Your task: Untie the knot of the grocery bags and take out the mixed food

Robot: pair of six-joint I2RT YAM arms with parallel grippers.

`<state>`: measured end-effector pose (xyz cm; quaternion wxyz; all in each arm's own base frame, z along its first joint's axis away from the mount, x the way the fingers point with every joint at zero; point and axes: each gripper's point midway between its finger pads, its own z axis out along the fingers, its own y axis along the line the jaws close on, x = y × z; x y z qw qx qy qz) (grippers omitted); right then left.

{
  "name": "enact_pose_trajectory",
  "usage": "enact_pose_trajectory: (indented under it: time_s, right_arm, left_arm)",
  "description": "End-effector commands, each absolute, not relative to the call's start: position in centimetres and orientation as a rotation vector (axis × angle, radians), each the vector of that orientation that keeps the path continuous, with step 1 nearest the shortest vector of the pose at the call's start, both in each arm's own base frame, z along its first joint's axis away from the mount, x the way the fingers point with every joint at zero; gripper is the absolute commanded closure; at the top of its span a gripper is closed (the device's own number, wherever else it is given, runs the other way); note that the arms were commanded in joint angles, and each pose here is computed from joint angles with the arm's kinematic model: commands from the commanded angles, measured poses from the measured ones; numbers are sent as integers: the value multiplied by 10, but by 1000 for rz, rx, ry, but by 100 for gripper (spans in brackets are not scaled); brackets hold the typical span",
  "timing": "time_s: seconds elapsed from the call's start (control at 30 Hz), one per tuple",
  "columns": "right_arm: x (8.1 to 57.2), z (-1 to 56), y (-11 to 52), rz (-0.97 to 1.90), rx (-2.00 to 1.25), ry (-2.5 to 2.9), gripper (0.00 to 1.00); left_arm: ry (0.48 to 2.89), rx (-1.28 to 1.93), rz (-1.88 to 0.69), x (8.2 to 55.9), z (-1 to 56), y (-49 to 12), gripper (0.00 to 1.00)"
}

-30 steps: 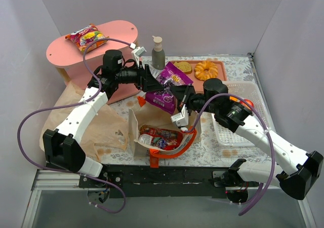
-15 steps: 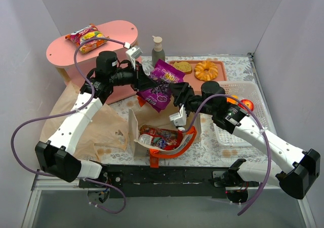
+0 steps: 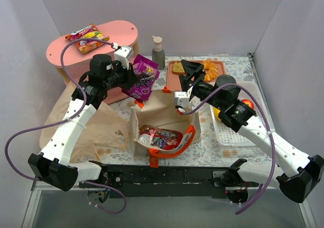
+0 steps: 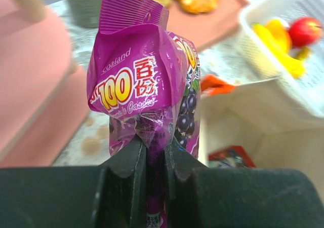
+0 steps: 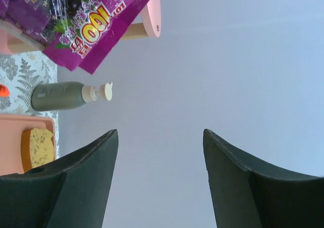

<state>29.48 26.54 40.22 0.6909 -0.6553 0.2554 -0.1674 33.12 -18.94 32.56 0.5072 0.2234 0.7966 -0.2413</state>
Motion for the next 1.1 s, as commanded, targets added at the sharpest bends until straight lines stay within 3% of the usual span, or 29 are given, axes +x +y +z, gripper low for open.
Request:
enact_pose_trajectory:
  time_s: [0.0,0.6,1.07]
  right_arm:
    - [300,436,264,-370,-1333,575,26]
    - [311,419,276,-334,-1357,608,26]
    - [314,407,278,-324,-1375,624,26]
  left_arm:
    - [1781,366,-363,353,378,-146,100]
    - [1707,528,-9,371,368,-111,100]
    - [1481,807,274,381,403,-108,100]
